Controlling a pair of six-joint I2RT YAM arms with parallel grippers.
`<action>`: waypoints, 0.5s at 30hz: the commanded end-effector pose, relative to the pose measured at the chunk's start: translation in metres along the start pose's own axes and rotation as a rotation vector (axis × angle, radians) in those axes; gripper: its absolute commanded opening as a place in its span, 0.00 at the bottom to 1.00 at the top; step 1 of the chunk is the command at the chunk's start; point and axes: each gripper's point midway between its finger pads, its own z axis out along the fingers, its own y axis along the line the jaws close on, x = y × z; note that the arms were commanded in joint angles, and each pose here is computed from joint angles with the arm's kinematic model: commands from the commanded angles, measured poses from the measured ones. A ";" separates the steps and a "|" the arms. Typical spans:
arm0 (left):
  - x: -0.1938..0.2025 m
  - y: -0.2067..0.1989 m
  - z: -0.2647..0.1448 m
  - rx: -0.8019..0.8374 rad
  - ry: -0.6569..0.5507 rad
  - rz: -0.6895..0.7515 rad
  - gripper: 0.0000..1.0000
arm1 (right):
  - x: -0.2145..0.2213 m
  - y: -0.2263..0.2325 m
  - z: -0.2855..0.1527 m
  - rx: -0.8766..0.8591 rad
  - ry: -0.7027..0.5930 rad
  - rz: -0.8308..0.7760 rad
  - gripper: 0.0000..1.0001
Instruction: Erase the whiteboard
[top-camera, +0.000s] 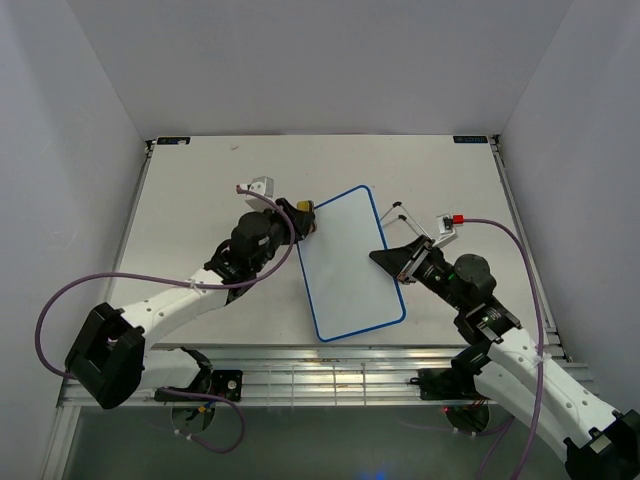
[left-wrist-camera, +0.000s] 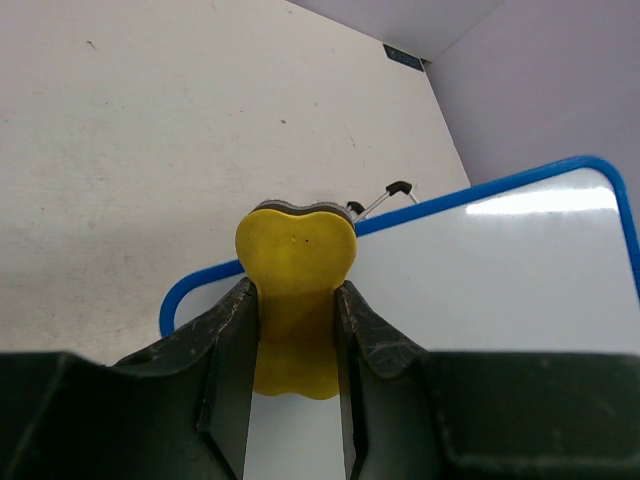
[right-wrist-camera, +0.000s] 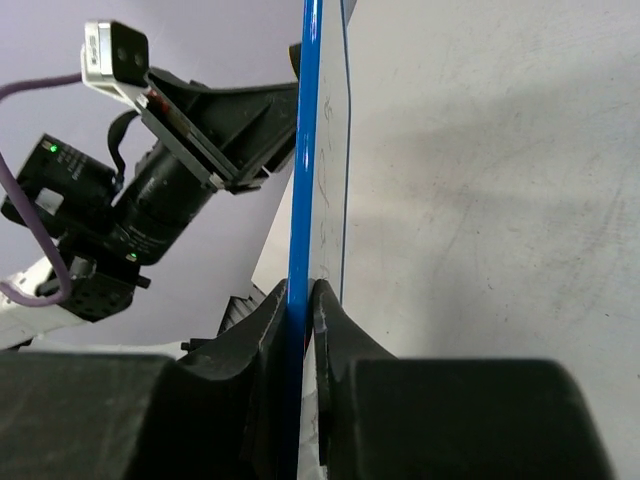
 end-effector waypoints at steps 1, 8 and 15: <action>-0.004 0.001 0.000 -0.068 0.058 -0.020 0.00 | -0.034 0.082 -0.011 -0.264 -0.086 -0.097 0.08; -0.001 0.003 -0.007 -0.124 0.124 -0.054 0.00 | -0.051 0.042 0.008 -0.065 -0.157 -0.230 0.08; -0.011 0.026 -0.033 -0.286 0.121 -0.094 0.00 | -0.066 0.027 0.020 0.052 -0.146 -0.347 0.08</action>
